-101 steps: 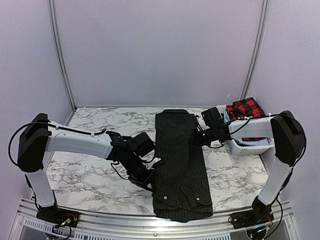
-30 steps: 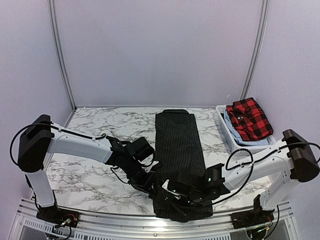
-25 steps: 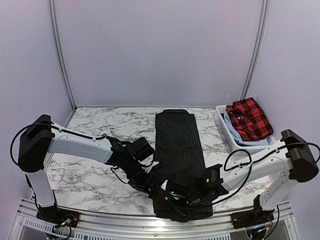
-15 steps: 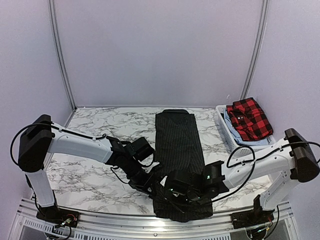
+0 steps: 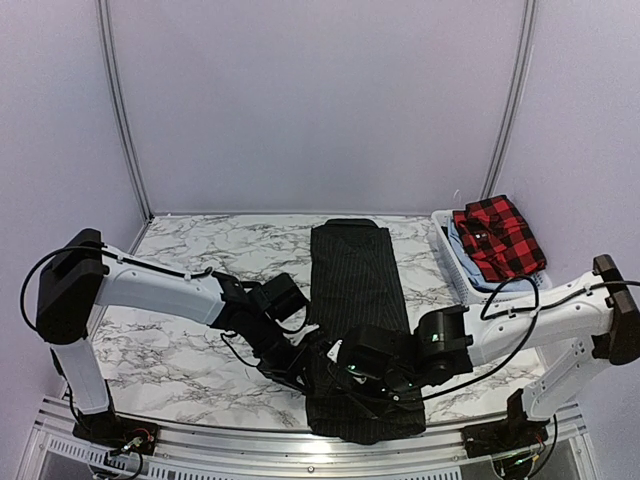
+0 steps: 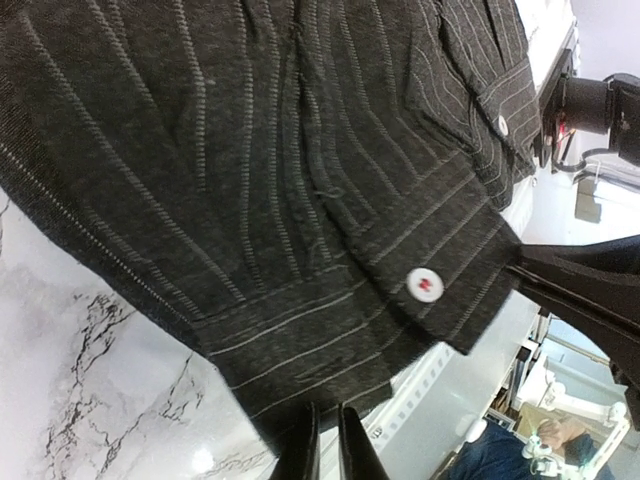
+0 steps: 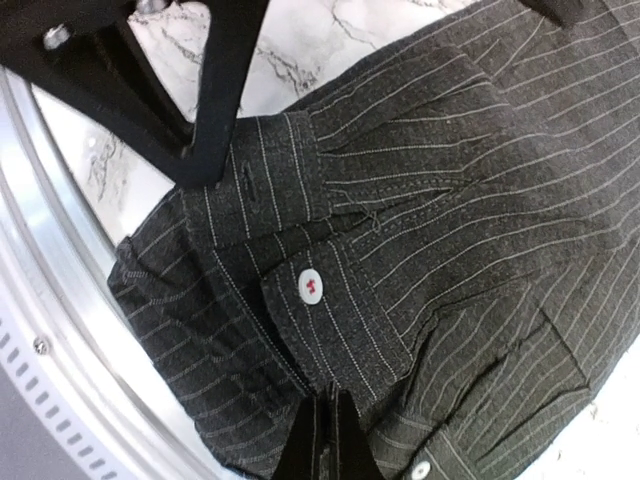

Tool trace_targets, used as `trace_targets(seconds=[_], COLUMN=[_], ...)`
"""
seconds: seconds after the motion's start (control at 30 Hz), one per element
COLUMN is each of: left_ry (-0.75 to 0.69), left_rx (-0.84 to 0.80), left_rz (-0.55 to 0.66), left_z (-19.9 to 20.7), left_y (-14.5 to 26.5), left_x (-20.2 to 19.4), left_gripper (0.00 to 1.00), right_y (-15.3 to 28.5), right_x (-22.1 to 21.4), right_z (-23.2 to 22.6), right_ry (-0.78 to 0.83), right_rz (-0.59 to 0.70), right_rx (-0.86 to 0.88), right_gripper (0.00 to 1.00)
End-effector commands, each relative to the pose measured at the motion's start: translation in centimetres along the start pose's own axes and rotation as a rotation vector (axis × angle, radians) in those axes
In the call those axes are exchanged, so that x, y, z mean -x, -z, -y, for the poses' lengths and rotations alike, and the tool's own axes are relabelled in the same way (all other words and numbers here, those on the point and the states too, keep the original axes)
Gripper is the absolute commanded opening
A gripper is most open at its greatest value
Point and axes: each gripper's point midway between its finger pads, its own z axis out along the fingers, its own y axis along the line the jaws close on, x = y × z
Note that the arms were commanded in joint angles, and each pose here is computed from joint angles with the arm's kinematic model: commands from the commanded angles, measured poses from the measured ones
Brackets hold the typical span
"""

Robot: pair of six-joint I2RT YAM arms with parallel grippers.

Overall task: Fold and stack the long sleeve shirts
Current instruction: Adjust the sleeve of the rectangle-folded shirt, then move the rectangle-folded shirt to the center of the board.

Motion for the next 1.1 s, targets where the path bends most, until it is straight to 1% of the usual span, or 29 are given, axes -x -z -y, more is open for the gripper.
trace_targets(seconds=[0.0, 0.1, 0.2, 0.23, 0.3, 0.37, 0.4, 0.57, 0.67, 0.8, 0.9, 0.97, 1.07], left_ry=[0.008, 0.037, 0.056, 0.06, 0.067, 0.069, 0.073, 0.079, 0.068, 0.058, 0.062, 0.057, 0.072], left_rx=[-0.023, 0.001, 0.024, 0.032, 0.044, 0.059, 0.07, 0.161, 0.199, 0.284, 0.321, 0.349, 0.363], left_rz=[0.082, 0.127, 0.163, 0.176, 0.201, 0.243, 0.271, 0.409, 0.462, 0.548, 0.616, 0.669, 0.699], left_z=[1.1, 0.2, -0.8, -1.1, -1.7, -2.4, -3.1, -7.0, -9.0, -11.4, -12.7, -13.1, -14.5], left_y=[2.3, 3.2, 3.9, 4.1, 4.7, 5.5, 6.2, 8.8, 9.4, 10.5, 11.7, 12.7, 12.5], left_x=[1.9, 2.8, 3.7, 4.1, 5.1, 6.7, 7.9, 14.6, 18.5, 23.1, 26.3, 28.4, 30.4], left_gripper=[0.11, 0.13, 0.15, 0.17, 0.18, 0.21, 0.23, 0.3, 0.34, 0.44, 0.47, 0.5, 0.53], right_y=[2.4, 2.7, 1.9, 1.6, 1.3, 1.5, 1.6, 2.1, 1.7, 1.5, 0.9, 0.1, -1.4], right_x=[-0.1, -0.6, -1.1, -1.1, -0.7, 0.3, 1.1, 6.2, 7.9, 9.0, 8.9, 8.7, 8.1], right_z=[-0.5, -0.8, -1.4, -1.6, -1.8, -0.9, 0.0, 8.0, 14.3, 22.3, 27.8, 30.7, 34.4], right_ry=[-0.002, -0.009, -0.015, -0.021, -0.033, -0.055, -0.083, -0.281, -0.4, -0.551, -0.665, -0.723, -0.783], right_rz=[-0.014, -0.026, -0.032, -0.03, -0.016, 0.023, 0.043, 0.167, 0.216, 0.293, 0.347, 0.36, 0.352], right_rx=[0.043, 0.072, 0.106, 0.114, 0.116, 0.083, 0.063, -0.042, -0.154, -0.248, -0.276, -0.279, -0.29], right_gripper=[0.0, 0.0, 0.0, 0.02, 0.12, 0.3, 0.38, 0.56, 0.58, 0.58, 0.57, 0.55, 0.53])
